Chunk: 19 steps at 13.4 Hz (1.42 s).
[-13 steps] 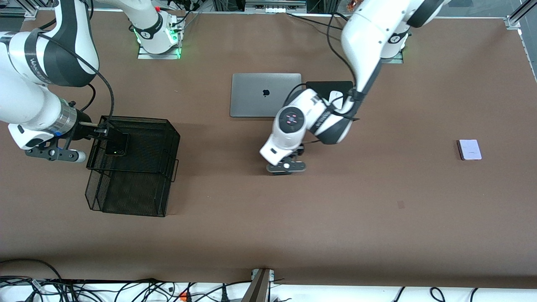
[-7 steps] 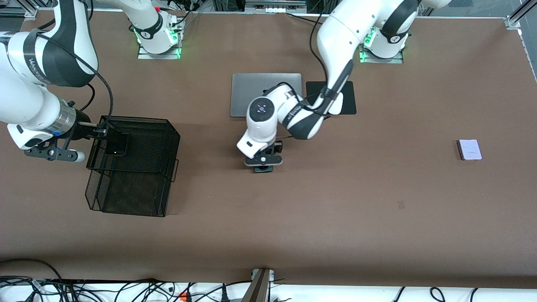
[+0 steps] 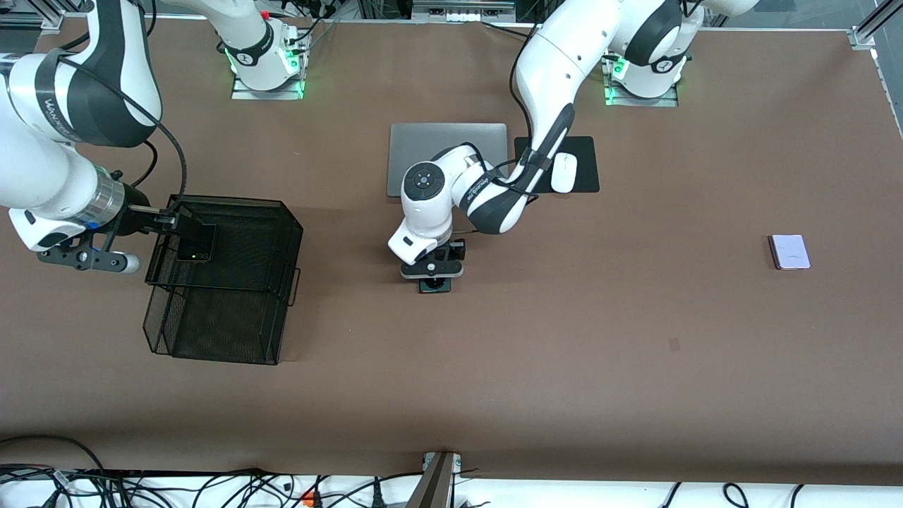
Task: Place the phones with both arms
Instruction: 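Carry the green phone beside the laptop and lower it with the left gripper, then release the green phone with the left gripper while the right gripper reaches it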
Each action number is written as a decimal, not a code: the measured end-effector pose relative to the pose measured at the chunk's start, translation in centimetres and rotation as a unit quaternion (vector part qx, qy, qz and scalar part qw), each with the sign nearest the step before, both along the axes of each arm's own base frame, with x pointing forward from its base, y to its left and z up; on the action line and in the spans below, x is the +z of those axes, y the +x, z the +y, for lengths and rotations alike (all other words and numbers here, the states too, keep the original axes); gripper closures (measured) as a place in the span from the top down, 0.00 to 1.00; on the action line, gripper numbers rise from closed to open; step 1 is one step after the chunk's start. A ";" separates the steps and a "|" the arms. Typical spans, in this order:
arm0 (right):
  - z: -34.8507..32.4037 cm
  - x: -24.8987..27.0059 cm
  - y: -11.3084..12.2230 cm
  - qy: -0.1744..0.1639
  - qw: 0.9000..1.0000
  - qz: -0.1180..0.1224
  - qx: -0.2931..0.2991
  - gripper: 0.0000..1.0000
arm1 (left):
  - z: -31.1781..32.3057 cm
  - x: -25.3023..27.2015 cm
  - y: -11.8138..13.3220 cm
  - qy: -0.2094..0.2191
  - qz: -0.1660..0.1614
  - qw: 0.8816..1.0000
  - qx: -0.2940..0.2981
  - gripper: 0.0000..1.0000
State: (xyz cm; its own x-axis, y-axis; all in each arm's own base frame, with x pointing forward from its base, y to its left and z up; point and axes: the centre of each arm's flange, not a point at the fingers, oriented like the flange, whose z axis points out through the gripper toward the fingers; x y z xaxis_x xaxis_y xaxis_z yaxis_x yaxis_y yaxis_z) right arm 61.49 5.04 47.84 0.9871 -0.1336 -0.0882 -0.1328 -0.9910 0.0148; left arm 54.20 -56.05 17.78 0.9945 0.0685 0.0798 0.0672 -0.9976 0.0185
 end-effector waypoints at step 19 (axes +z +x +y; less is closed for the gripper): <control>25.5 -2.9 -3.0 0.036 0.995 -0.009 0.094 1.00 | 22.1 9.0 8.4 0.094 0.112 0.989 -0.024 1.00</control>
State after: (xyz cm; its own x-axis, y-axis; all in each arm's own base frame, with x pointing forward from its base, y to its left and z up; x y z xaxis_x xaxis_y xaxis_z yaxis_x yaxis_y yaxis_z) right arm 58.48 30.57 44.99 0.9955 0.0598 -0.0732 0.0556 -0.9968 -0.0580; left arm 62.57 -33.91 26.80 0.9902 0.0265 -0.1368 0.0018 -0.9841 -0.1776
